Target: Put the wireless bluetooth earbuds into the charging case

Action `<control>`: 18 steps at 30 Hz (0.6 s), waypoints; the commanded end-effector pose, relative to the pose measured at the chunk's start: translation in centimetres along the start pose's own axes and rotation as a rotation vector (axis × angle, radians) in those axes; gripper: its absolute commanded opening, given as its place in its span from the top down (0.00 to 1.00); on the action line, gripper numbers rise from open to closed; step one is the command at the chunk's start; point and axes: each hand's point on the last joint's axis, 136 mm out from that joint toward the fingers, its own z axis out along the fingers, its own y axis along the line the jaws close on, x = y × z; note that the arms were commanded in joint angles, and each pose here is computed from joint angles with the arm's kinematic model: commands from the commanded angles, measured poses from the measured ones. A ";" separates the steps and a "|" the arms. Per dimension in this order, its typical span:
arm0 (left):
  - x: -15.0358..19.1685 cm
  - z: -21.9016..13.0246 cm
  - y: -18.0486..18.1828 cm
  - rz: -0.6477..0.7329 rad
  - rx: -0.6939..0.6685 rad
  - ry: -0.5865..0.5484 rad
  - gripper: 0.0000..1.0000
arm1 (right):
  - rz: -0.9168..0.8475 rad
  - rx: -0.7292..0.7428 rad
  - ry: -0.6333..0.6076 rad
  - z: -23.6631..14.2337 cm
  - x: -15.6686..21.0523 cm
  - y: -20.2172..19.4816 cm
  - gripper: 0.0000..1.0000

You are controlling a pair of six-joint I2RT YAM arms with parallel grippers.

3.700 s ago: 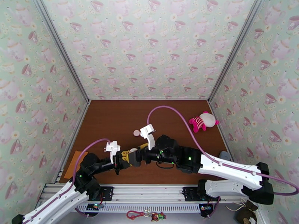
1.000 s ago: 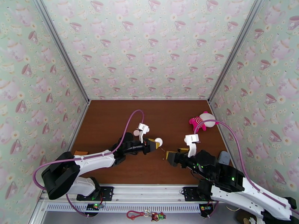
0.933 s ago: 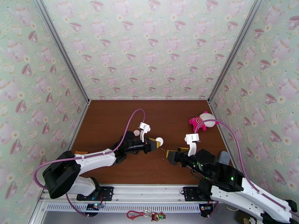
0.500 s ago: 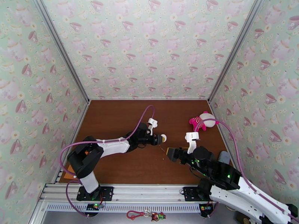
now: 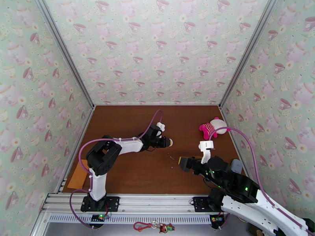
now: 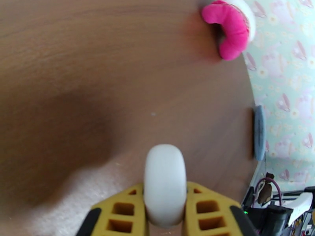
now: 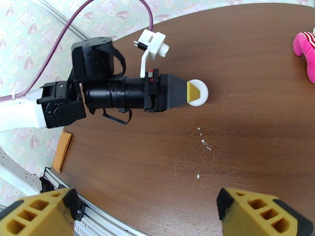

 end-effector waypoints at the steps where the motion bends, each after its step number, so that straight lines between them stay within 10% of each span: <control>1: 1.4 0.7 2.8 -0.024 -0.117 0.073 1.00 | 0.012 -0.015 -0.024 -0.9 -1.0 0.5 0.01; 11: 1.5 1.2 4.6 -0.070 -0.188 0.092 0.99 | 0.011 -0.029 -0.021 -0.9 -1.0 0.8 0.01; 18: 2.0 1.4 5.2 -0.091 -0.205 0.111 0.81 | 0.011 -0.032 -0.020 -1.1 -1.1 0.8 0.01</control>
